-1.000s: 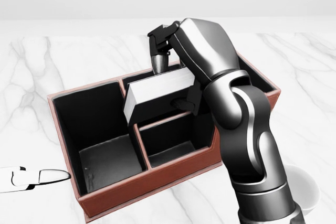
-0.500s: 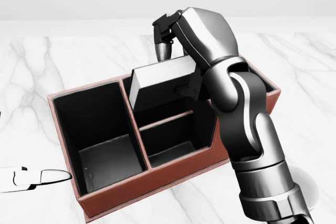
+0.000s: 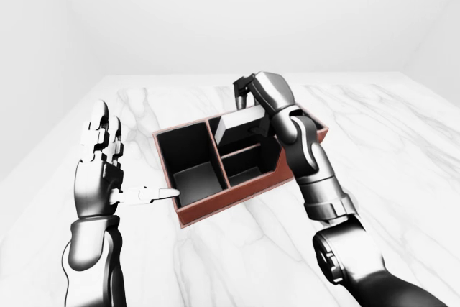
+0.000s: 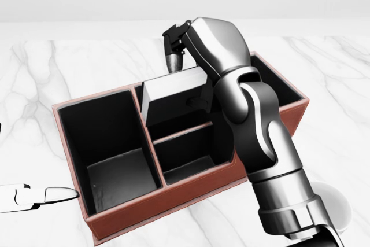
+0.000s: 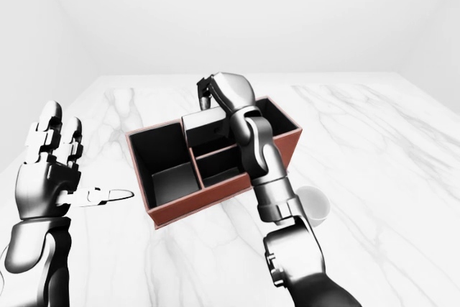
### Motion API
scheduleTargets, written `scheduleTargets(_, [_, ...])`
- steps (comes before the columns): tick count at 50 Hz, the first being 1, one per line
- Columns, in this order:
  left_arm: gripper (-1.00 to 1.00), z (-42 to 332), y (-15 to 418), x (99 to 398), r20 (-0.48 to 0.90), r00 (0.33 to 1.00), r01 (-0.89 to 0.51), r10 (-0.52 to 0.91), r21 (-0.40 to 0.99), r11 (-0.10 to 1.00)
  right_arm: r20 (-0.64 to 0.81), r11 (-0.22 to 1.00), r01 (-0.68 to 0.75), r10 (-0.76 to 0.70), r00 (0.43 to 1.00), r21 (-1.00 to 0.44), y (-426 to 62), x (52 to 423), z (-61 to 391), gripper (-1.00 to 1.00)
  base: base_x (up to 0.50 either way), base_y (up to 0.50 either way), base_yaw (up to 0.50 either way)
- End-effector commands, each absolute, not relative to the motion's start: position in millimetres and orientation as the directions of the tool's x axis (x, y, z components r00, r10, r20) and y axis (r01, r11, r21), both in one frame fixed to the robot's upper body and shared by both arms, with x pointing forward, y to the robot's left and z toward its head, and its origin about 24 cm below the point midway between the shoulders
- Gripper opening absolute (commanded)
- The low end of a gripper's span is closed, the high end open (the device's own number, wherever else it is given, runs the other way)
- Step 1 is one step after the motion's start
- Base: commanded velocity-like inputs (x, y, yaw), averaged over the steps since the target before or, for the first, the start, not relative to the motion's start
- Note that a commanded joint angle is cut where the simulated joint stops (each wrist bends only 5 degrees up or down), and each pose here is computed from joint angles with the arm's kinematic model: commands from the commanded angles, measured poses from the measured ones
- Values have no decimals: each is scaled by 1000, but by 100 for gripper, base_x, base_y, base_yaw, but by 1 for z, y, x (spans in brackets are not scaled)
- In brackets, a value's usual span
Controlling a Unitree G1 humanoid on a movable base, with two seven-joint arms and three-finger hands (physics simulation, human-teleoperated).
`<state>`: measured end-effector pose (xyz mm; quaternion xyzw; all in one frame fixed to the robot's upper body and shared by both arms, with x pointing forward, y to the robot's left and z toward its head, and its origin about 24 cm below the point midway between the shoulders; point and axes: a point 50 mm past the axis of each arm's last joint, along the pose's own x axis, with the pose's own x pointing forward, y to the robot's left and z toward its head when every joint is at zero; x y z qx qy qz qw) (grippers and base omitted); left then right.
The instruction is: Pick up the book and place it in the front compartment of the caddy.
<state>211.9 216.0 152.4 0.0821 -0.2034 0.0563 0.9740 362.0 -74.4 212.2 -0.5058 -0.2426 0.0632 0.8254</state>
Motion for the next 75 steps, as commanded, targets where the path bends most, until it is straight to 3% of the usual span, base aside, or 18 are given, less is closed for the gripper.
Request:
scheduleTargets(1, [100, 153, 216, 211, 409, 910, -143, 76, 137, 980, 377, 489, 186, 328, 866, -852, -75, 371, 213, -100, 0, 0, 0])
scheduleTargets(45, [100, 153, 215, 212, 409, 909, -142, 75, 137, 980, 313, 452, 188, 219, 924, -872, -88, 401, 184, -100, 0, 0, 0])
scheduleTargets(75, [100, 154, 216, 212, 412, 908, -144, 75, 137, 980, 304, 449, 176, 231, 924, -876, -77, 402, 180, -100, 0, 0, 0])
